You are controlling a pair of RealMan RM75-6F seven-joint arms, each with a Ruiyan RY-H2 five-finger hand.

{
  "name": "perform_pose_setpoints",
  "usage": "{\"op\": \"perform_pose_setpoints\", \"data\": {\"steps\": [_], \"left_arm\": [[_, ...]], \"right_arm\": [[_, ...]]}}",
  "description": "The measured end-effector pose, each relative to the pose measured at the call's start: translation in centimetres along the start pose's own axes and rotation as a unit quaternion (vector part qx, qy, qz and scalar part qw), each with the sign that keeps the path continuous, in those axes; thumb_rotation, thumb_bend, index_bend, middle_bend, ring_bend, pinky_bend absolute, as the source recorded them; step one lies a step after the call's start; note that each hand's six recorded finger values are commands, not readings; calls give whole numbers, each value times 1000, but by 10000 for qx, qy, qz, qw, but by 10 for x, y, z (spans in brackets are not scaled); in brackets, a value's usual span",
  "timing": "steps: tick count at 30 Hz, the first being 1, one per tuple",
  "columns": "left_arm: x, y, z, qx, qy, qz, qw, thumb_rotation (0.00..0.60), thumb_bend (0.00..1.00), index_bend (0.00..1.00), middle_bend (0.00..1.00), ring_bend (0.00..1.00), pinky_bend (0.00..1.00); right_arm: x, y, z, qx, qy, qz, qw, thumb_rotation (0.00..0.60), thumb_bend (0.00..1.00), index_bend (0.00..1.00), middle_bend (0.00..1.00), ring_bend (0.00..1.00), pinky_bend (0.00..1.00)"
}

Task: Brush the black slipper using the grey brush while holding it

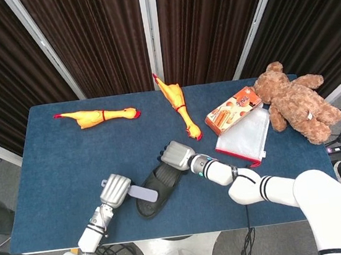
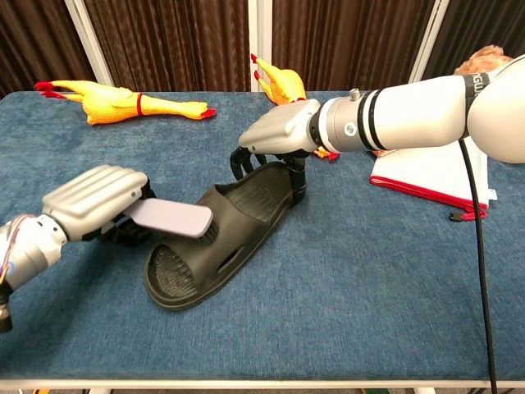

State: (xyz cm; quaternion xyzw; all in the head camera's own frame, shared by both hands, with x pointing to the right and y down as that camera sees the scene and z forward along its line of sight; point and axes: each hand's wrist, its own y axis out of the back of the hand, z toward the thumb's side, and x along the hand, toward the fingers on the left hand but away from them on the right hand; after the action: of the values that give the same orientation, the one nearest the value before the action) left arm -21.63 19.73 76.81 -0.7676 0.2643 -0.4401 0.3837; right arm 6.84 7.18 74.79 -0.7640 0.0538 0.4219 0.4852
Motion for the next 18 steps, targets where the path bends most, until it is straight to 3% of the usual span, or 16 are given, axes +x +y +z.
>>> {"op": "perform_pose_setpoints", "data": {"steps": [4, 6, 8, 12, 14, 18], "left_arm": [[-11, 4, 8, -85, -142, -21, 9999, 600, 580, 1000, 1000, 1000, 1000], [-17, 9, 12, -141, -225, -11, 9996, 600, 580, 1000, 1000, 1000, 1000], [-22, 18, 16, -169, -315, 47, 9993, 600, 579, 1000, 1000, 1000, 1000], [-29, 42, 13, -273, -329, 299, 9986, 600, 579, 1000, 1000, 1000, 1000], [-26, 55, 1, -355, -138, 487, 9981, 600, 578, 1000, 1000, 1000, 1000], [-18, 62, -24, -506, 367, 589, 9963, 600, 569, 1000, 1000, 992, 1000]], "right_arm": [[1, 0, -1, -4, -10, -2, 10000, 600, 123, 621, 469, 275, 352], [1, 0, -1, -10, -9, 2, 10000, 600, 120, 555, 452, 238, 320], [2, -1, -1, 0, 0, 24, 10000, 600, 106, 405, 375, 156, 236], [6, -1, -3, 51, -6, 61, 10000, 600, 45, 41, 81, 1, 26], [8, -1, -4, 38, -23, 65, 10000, 600, 29, 0, 6, 0, 0], [18, 6, -8, -25, -61, -73, 10000, 600, 26, 0, 0, 0, 0]]}}
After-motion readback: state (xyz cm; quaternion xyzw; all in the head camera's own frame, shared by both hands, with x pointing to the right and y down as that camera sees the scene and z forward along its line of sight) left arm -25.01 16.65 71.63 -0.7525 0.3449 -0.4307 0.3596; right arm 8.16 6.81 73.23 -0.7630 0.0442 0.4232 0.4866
